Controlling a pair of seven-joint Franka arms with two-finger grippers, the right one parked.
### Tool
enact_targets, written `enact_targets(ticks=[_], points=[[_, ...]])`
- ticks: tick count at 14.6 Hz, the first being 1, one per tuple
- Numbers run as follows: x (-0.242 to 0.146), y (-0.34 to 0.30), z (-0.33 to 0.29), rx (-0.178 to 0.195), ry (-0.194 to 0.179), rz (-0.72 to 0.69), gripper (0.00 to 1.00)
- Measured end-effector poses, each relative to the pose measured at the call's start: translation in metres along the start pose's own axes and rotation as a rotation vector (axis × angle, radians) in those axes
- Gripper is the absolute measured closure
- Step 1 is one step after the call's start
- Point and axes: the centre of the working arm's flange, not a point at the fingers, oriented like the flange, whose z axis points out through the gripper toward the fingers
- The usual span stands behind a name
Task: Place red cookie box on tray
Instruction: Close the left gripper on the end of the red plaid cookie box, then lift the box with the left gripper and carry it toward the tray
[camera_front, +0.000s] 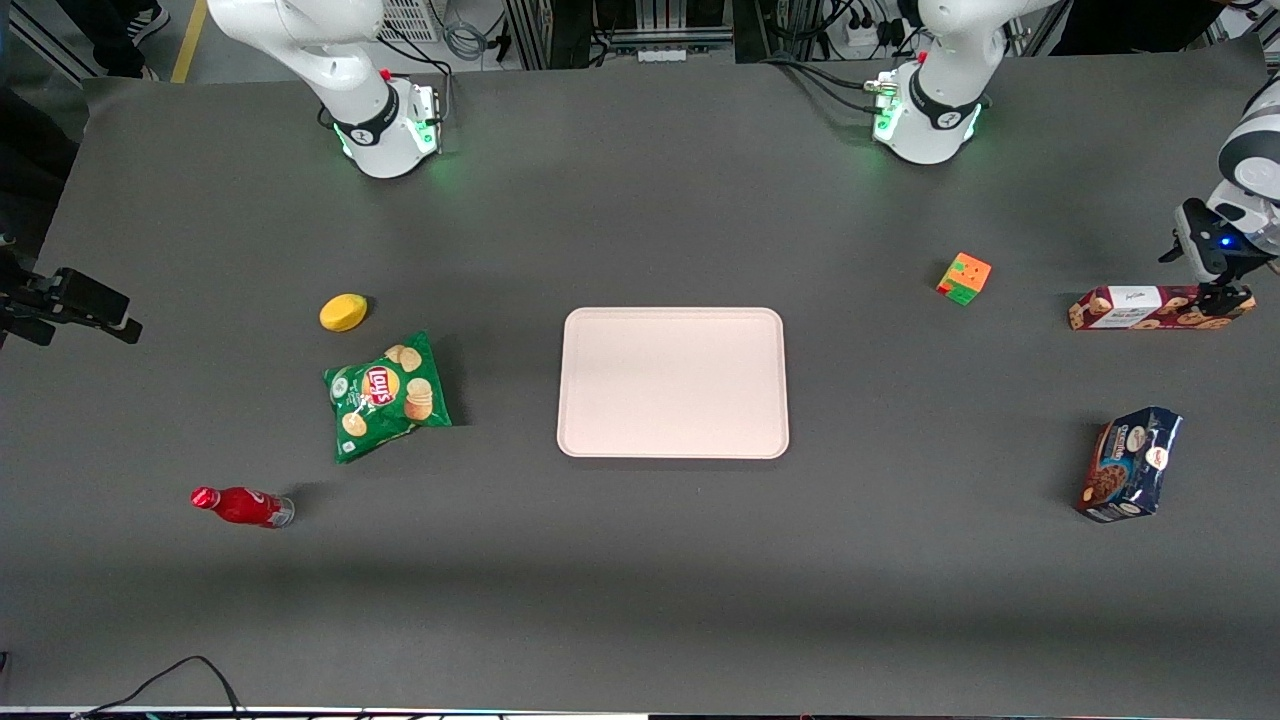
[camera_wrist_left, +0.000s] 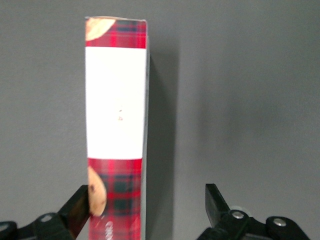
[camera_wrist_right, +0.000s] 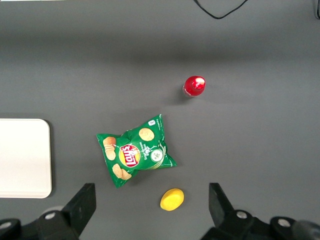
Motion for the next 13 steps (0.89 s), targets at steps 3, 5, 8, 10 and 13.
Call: enact_targets(ticks=[3,5,8,10,13], points=[[-0.001,0.003,0.013,-0.007,0.005,0.001,0.0],[-0.002,0.003,0.018,-0.007,-0.001,-0.002,0.0],[-0.003,0.003,0.021,-0.005,-0.008,-0.003,0.01],[-0.004,0.003,0.02,0.003,-0.011,-0.01,0.16],[-0.006,0.0,0.017,0.016,-0.016,-0.019,0.47]])
